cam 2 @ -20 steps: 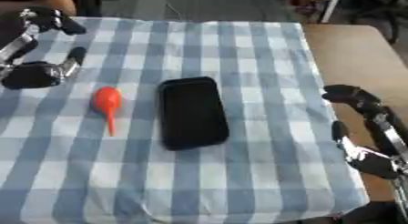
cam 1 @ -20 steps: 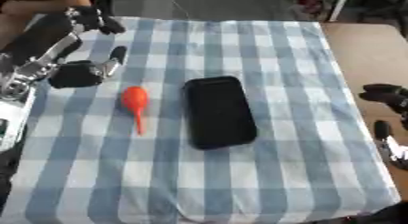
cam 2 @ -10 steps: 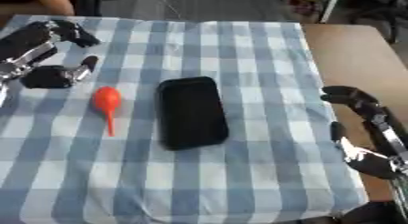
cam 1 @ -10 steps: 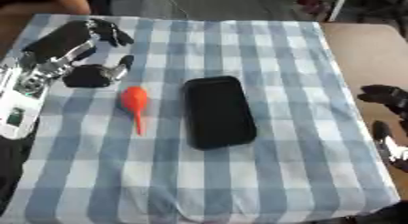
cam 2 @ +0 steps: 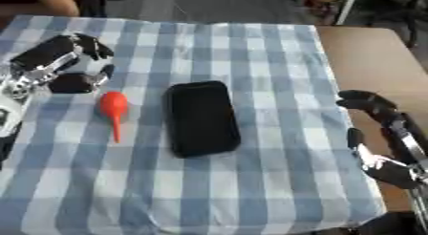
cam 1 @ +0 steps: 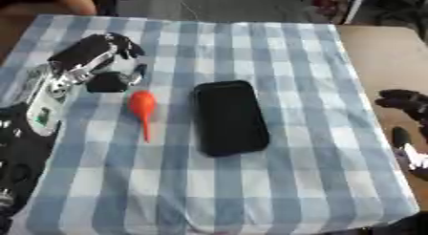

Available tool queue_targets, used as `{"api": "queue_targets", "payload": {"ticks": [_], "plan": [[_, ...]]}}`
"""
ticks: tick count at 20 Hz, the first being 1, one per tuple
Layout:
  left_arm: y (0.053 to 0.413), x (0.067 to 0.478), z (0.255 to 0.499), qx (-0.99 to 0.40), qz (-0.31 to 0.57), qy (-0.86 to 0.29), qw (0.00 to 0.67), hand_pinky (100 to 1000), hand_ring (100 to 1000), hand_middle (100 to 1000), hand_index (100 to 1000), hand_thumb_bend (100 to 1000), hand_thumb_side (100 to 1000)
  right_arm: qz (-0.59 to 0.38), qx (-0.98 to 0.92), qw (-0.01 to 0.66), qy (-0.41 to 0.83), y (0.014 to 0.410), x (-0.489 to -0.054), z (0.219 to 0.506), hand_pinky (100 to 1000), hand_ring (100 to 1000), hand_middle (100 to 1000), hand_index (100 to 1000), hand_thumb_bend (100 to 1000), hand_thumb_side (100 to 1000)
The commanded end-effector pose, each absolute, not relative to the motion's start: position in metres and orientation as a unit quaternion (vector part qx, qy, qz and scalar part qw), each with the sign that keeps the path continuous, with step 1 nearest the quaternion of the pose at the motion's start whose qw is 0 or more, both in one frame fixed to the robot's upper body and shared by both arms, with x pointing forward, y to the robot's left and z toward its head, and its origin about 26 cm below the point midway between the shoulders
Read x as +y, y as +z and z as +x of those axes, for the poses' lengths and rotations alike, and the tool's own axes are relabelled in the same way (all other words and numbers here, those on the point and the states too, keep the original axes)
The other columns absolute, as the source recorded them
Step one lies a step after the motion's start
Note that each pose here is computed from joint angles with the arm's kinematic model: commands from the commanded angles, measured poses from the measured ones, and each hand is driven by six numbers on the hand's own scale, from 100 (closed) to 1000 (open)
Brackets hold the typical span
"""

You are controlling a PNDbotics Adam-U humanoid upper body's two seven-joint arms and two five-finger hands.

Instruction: Pick up objects on the table and place them in the box.

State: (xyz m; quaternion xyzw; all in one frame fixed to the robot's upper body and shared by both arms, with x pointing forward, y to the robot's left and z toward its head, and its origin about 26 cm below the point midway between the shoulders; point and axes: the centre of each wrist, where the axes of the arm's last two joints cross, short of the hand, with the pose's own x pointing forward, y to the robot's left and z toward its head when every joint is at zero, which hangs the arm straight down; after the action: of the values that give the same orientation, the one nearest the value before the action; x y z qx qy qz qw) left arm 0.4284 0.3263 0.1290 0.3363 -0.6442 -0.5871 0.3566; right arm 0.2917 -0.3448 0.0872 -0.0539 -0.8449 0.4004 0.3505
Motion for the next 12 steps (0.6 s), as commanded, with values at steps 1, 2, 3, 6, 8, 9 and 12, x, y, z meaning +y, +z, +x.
{"api": "queue_targets", "payload": {"ticks": [1, 2, 3, 6, 8, 9, 12], "plan": [[0.137, 0.329, 0.432, -0.638, 0.351, -0.598, 0.335, 685, 591, 607, 798, 750, 735, -0.031, -0.809, 0.221, 0.544, 0.095, -0.348, 0.292, 836, 810, 847, 838, 100, 419], [0.136, 0.329, 0.432, -0.635, 0.351, -0.603, 0.332, 686, 592, 604, 800, 757, 736, -0.031, -0.809, 0.221, 0.544, 0.095, -0.348, 0.292, 836, 810, 847, 838, 100, 419], [0.135, 0.329, 0.432, -0.632, 0.351, -0.609, 0.327, 686, 592, 602, 802, 764, 736, -0.031, -0.809, 0.220, 0.545, 0.095, -0.348, 0.293, 836, 810, 847, 838, 100, 419], [0.132, 0.330, 0.431, -0.621, 0.354, -0.623, 0.316, 689, 593, 591, 804, 774, 747, -0.030, -0.808, 0.220, 0.545, 0.095, -0.348, 0.293, 836, 809, 847, 838, 100, 419], [0.129, 0.332, 0.430, -0.616, 0.355, -0.630, 0.311, 690, 584, 589, 805, 776, 752, -0.030, -0.808, 0.220, 0.545, 0.095, -0.348, 0.293, 836, 809, 847, 838, 100, 419], [0.128, 0.332, 0.429, -0.614, 0.355, -0.633, 0.309, 690, 577, 588, 805, 777, 754, -0.030, -0.808, 0.221, 0.545, 0.095, -0.348, 0.293, 836, 809, 847, 838, 100, 419], [0.125, 0.335, 0.426, -0.608, 0.354, -0.642, 0.303, 691, 554, 586, 806, 781, 758, -0.030, -0.808, 0.221, 0.546, 0.095, -0.348, 0.292, 836, 809, 847, 838, 100, 419]]}}
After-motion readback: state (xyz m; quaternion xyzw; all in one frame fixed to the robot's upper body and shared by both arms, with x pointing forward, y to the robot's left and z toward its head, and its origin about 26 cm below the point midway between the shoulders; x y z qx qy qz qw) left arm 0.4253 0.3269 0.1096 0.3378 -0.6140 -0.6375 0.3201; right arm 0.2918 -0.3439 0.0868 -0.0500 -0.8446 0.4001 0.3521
